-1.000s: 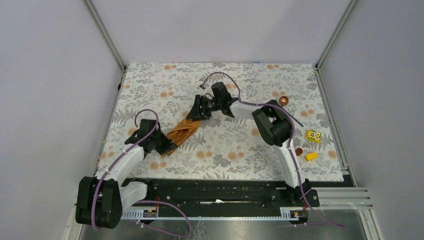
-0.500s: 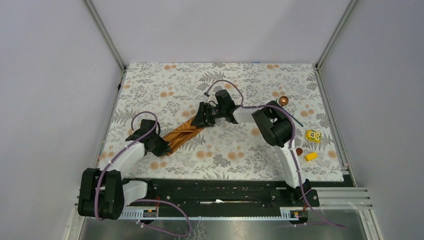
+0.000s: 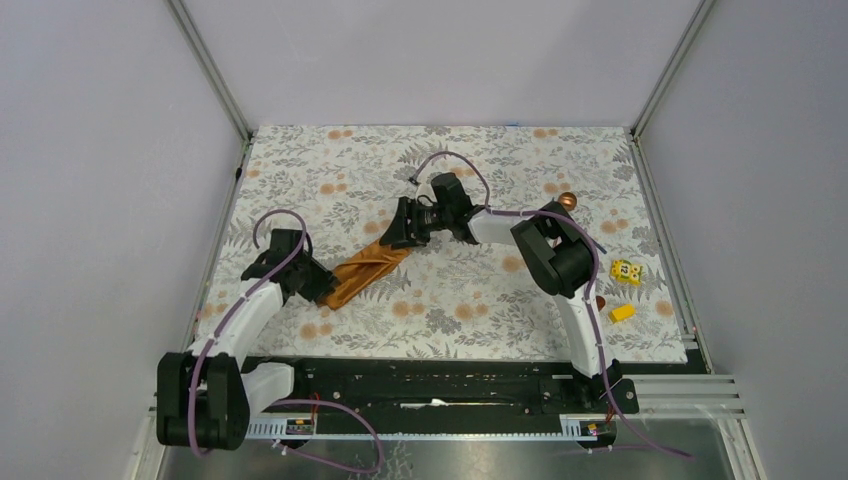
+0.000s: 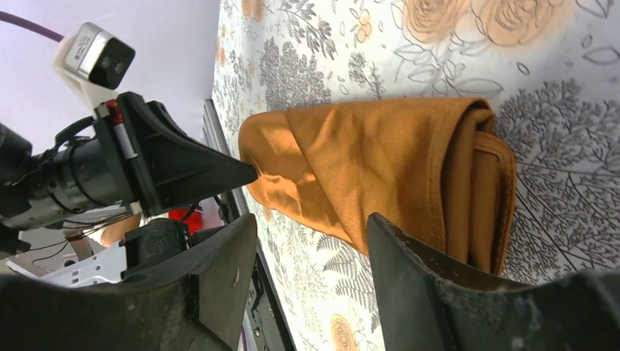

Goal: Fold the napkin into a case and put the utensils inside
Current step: Move the smaller rectangle-folded napkin to the center of the board, then pick up the spoon from the corner of the board.

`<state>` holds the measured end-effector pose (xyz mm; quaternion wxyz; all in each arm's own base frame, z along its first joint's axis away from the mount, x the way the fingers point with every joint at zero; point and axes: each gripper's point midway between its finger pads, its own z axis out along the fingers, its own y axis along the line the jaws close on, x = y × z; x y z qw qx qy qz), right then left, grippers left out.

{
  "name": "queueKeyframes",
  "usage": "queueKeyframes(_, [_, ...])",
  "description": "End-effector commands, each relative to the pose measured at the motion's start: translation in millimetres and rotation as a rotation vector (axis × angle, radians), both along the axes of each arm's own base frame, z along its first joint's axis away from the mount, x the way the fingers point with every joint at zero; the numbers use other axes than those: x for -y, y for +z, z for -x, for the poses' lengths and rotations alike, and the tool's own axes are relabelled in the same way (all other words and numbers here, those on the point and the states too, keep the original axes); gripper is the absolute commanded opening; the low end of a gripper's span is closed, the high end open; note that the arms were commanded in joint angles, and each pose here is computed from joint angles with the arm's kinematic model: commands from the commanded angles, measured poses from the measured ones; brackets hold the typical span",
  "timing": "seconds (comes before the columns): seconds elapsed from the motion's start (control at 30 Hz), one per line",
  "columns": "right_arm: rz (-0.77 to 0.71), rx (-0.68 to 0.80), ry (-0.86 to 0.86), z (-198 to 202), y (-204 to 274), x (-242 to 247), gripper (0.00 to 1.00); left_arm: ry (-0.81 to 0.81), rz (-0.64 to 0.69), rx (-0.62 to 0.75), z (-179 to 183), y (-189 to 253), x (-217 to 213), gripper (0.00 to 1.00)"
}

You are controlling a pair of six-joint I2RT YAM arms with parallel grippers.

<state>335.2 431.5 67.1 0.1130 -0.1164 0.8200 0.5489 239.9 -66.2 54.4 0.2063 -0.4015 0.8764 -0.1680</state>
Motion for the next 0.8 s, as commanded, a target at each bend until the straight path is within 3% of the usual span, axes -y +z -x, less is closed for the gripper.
queueKeyframes(0.0, [-0.014, -0.002, -0.01, 4, -8, 0, 0.64, 0.038, -0.056, -0.048, 5, -22, -15, 0.29])
queueKeyframes(0.17, [0.016, -0.026, -0.02, 5, -20, 3, 0.64, 0.05, -0.054, -0.056, 12, -25, -17, 0.34])
queueKeyframes(0.27, [0.029, -0.002, -0.012, 3, -4, 3, 0.64, 0.028, -0.032, -0.021, 7, -8, -12, 0.37])
queueKeyframes(0.4, [0.092, 0.139, -0.025, -4, 56, 16, 0.66, -0.019, -0.015, 0.136, -7, 43, -6, 0.51])
queueKeyframes(0.47, [0.199, 0.221, -0.07, -13, 78, 39, 0.74, -0.065, -0.002, 0.252, -16, 79, 0, 0.6])
queueKeyframes(0.57, [0.479, 0.317, -0.229, -40, 81, 110, 0.83, -0.185, 0.028, 0.4, -27, 124, 14, 0.72])
queueKeyframes(0.67, [0.816, 0.349, -0.443, -68, 70, 213, 0.88, -0.354, 0.072, 0.501, -35, 156, 37, 0.74])
queueKeyframes(0.77, [0.994, 0.208, -0.633, -84, 60, 312, 0.88, -0.495, 0.095, 0.572, -39, 178, 60, 0.75])
